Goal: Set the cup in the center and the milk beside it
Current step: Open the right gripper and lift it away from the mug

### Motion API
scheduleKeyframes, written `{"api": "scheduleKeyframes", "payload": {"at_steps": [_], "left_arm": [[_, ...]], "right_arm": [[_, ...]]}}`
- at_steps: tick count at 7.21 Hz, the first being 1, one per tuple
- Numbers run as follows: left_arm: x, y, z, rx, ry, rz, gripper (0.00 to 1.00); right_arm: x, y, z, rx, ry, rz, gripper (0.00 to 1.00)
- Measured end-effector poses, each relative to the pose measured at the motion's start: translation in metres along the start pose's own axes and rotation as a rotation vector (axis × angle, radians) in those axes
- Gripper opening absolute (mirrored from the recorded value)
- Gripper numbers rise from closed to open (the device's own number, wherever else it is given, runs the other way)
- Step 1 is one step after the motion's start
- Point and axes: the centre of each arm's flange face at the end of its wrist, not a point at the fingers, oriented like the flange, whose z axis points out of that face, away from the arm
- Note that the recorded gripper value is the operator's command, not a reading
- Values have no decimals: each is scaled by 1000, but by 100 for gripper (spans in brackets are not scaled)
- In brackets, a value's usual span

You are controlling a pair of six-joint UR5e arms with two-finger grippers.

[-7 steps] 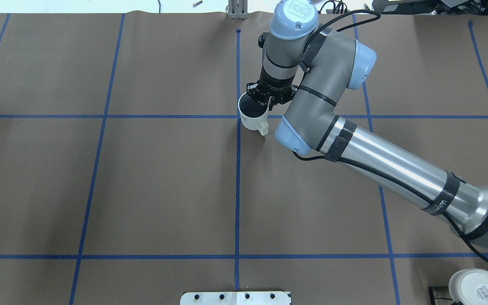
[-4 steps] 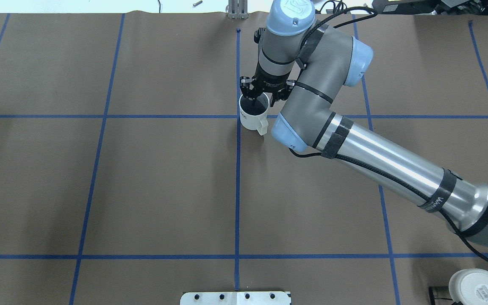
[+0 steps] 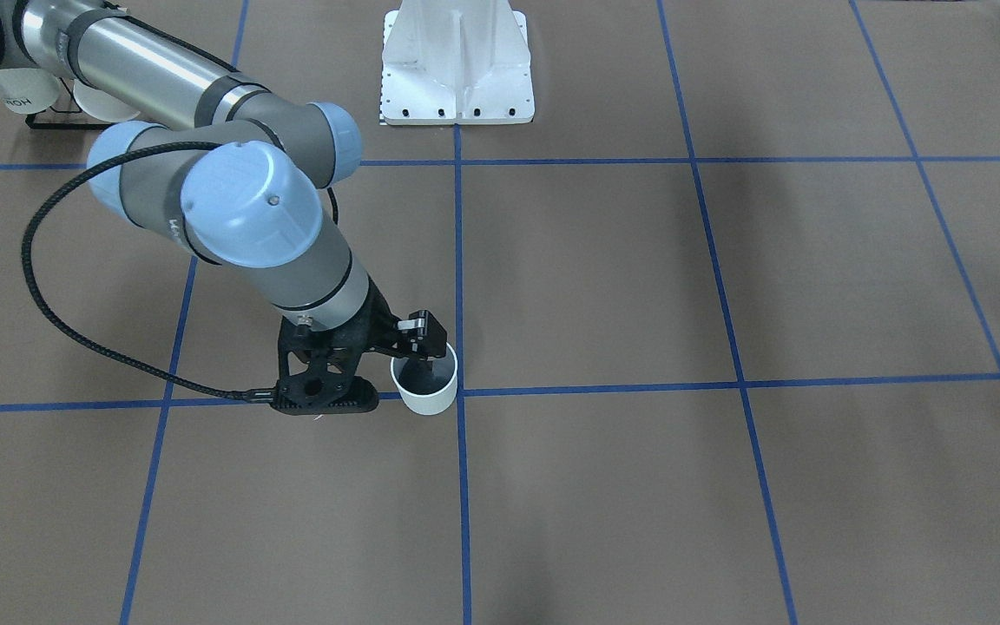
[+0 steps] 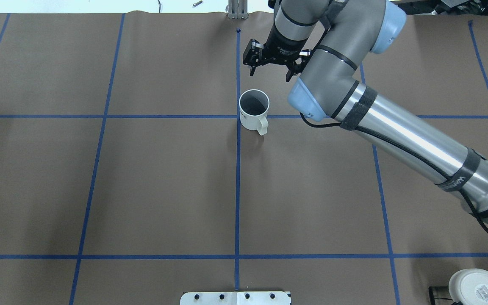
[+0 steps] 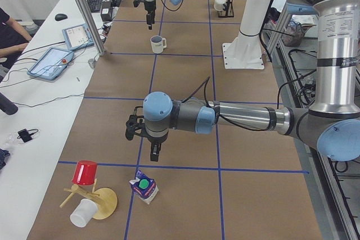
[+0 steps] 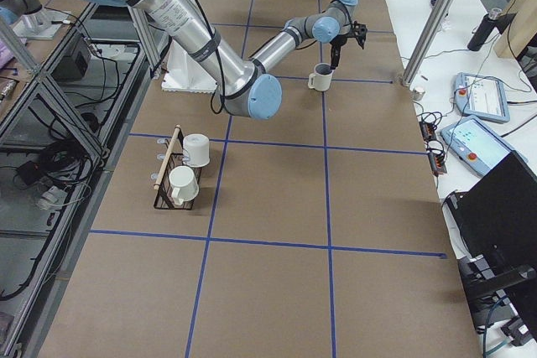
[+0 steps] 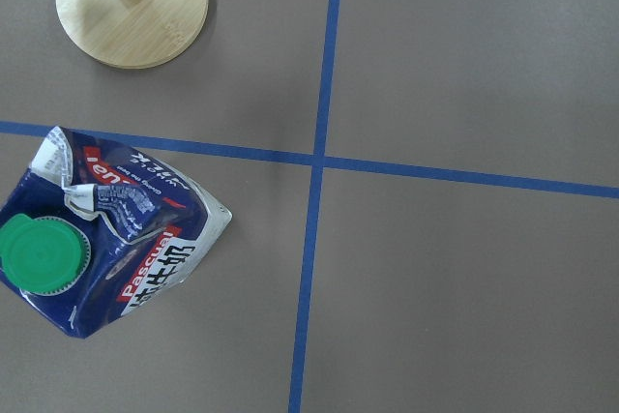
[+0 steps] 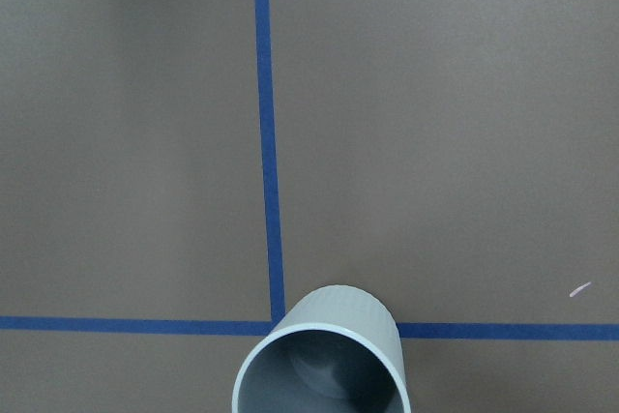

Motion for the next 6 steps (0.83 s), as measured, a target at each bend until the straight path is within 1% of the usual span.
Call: {"api": "scheduleKeyframes", "payload": {"at_steps": [1, 2, 4, 6], "left_arm": [[-8, 3, -4, 7, -7, 79, 98], [-24, 7, -7, 12, -13, 149, 98], [-57, 7, -2, 3, -15, 248, 98], [-84, -18, 3, -5, -19, 306, 98]], "right_arm": [[36, 2, -18, 0, -9, 13, 100], [75, 3, -30, 10, -6, 20, 100], [139, 1, -41, 27, 19, 7, 100], [175, 0, -46, 36, 38, -7, 100]]}}
